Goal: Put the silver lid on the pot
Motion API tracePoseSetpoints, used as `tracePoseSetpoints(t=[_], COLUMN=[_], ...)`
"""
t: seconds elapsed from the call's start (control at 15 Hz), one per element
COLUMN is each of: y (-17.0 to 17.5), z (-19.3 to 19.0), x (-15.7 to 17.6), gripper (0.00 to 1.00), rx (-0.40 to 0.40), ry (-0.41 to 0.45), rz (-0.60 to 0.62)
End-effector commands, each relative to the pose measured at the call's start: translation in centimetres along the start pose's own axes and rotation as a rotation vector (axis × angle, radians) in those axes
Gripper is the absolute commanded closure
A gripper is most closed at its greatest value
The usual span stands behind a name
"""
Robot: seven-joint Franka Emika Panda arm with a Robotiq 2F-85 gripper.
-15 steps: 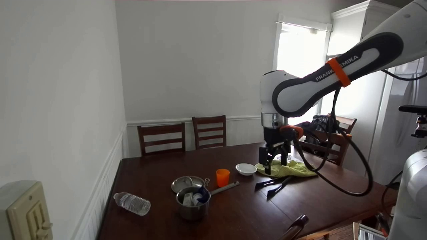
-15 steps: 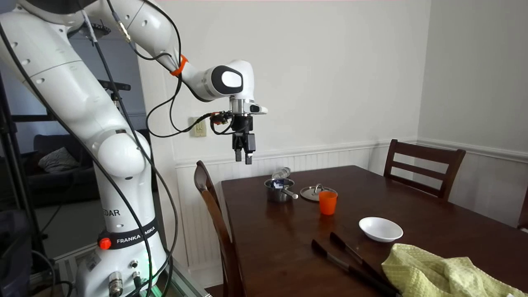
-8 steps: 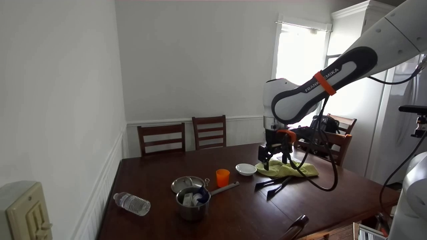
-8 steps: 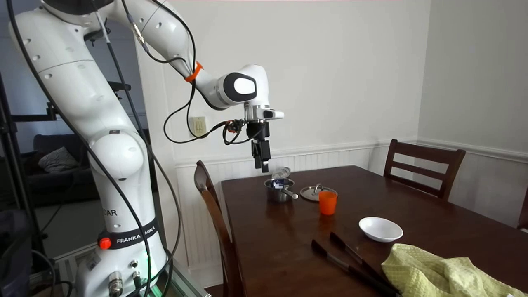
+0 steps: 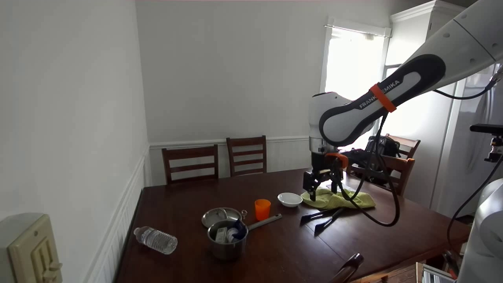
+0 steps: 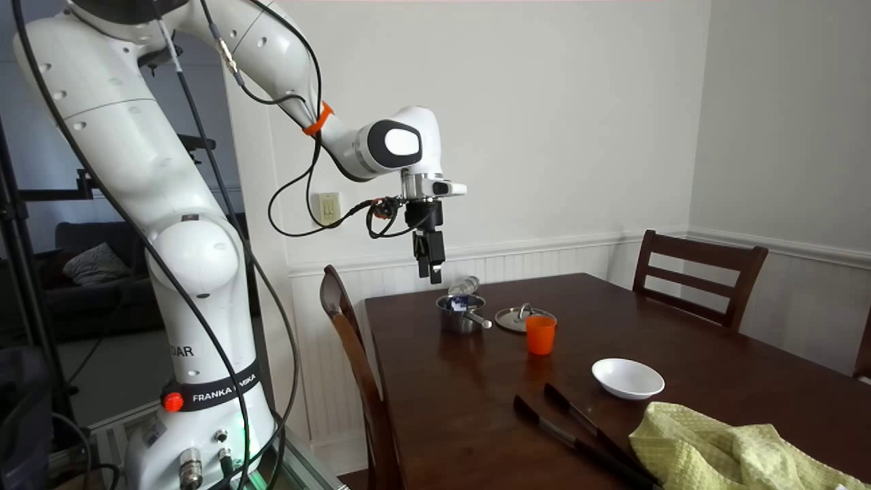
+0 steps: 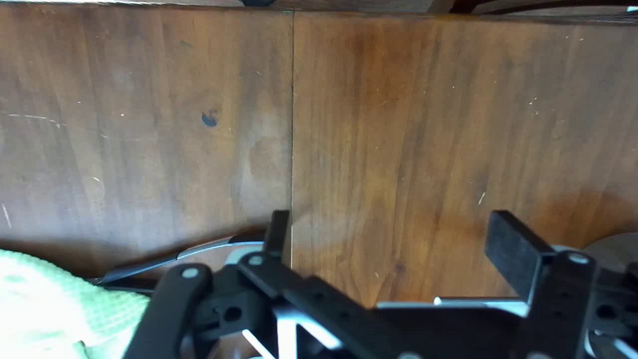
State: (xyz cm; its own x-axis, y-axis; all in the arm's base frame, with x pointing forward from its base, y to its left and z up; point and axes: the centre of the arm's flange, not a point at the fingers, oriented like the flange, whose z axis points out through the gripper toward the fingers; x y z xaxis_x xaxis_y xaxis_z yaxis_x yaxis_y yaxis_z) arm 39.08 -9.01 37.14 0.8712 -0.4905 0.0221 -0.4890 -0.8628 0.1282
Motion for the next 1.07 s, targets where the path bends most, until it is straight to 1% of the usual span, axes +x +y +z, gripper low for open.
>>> tracePoseSetpoints(t=[0.0, 0.13, 0.2, 0.27, 0.33, 0.4, 0.47, 0.53, 0.6, 0.73, 0.8, 0.93, 1.0], y=[0.0, 0.0, -1.1, -2.0, -3.3, -4.5, -5.7, -7.1, -8.0, -9.7, -10.8, -12.9, -13.4], z=[0.0, 0.0, 0.5, 0.5, 0.2, -0.3, -0.6, -0.9, -0.9, -0.4, 0.1, 0.4, 0.7], x=[0.0, 0.0, 1.1, 2.5, 4.7, 6.5, 8.2, 10.3, 11.9, 15.2, 16.6, 19.2, 20.4], gripper=[0.00, 0.00, 0.00, 0.00, 0.00, 0.00, 0.00, 0.00, 0.00, 0.00, 0.00, 0.00, 0.00], rx=[0.000, 0.000, 0.092, 0.116, 0.115, 0.131, 0.164, 0.207, 0.264, 0.343, 0.367, 0.382, 0.391], ry=[0.000, 0.000, 0.085, 0.143, 0.215, 0.267, 0.308, 0.323, 0.324, 0.306, 0.289, 0.254, 0.213], rz=[0.000, 0.000, 0.006, 0.010, -0.030, -0.078, -0.125, -0.177, -0.209, -0.271, -0.312, -0.361, -0.373])
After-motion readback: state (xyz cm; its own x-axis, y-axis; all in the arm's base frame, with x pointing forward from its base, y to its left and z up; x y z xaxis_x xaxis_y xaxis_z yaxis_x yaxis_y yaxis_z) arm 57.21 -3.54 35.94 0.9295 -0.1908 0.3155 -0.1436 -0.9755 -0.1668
